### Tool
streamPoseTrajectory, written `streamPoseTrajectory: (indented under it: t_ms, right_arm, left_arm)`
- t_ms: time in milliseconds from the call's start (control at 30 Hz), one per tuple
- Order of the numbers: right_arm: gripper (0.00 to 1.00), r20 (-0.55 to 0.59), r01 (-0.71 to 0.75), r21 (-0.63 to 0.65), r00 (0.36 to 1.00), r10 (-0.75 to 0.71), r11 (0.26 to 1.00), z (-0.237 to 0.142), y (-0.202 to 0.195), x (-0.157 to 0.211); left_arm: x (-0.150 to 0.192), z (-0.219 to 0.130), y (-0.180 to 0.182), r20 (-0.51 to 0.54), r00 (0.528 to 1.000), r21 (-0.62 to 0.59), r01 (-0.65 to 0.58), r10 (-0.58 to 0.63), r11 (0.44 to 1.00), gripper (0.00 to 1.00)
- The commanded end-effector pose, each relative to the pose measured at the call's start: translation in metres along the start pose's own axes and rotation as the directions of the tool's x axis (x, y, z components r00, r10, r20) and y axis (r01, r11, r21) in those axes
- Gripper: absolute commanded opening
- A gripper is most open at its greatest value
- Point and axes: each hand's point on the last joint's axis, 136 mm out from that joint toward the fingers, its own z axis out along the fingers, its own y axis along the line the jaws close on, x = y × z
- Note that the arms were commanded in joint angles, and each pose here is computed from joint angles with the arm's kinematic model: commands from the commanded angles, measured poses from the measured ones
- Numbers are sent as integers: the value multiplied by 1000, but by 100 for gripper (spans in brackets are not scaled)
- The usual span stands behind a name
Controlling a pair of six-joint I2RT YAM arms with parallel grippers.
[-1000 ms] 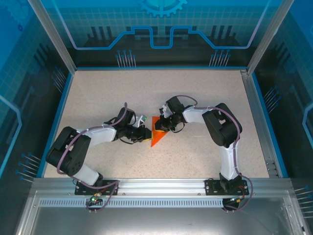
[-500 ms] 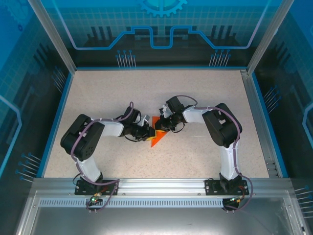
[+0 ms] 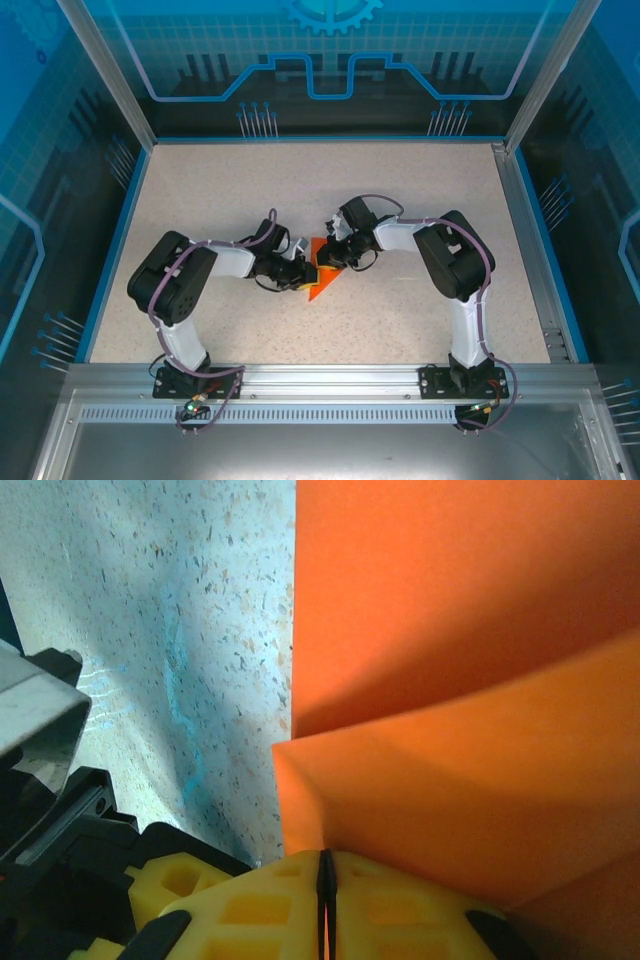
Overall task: Fold a paper plane with a square sheet of paper (pick it up from the middle)
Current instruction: Fourth fold the wing at the center of the table.
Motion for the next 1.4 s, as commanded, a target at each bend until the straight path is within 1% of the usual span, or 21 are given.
streamPoseTrajectory:
  t_ms: [0,267,533,800,1033,1100,1167,1233,1300,1367]
  right_arm:
    - [11,-62,-112,176,990,125,978,18,-64,29]
    - [11,-62,-116,181,990,129,977,19,-66,29]
    - [11,-64,-115,183,990,129,976,18,-67,30]
    - [11,-62,-115,181,990,128,977,18,-66,30]
    - [11,-64,-114,182,990,127,977,18,-66,30]
    - [11,-65,-114,181,990,128,977,18,-66,30]
    - [11,-63,-114,180,990,127,977,18,-66,30]
    - [11,-64,-112,178,990,125,978,18,-65,30]
    - [11,-61,-112,178,990,124,978,17,-64,29]
    - [10,-60,-110,178,991,123,978,17,-64,30]
  left_arm:
    - [56,1,21,-180,980,-96,66,-83,993,17]
    - [69,-3,26,-211,975,-159,35,-69,987,16]
    - [78,-3,36,-236,969,-248,12,-73,969,14]
    - [82,-11,38,-227,972,-315,-16,-59,949,13]
    - [88,-12,37,-227,972,-306,-9,-64,952,13]
    - [87,-11,33,-225,972,-281,-5,-61,960,12]
    - [84,-13,21,-207,978,-239,-17,-34,971,13]
    - [76,-18,7,-166,986,-203,-35,0,978,13]
    - [64,-26,-9,-97,994,-173,-63,46,983,13]
    - [48,-37,-20,-7,997,-175,-76,76,982,13]
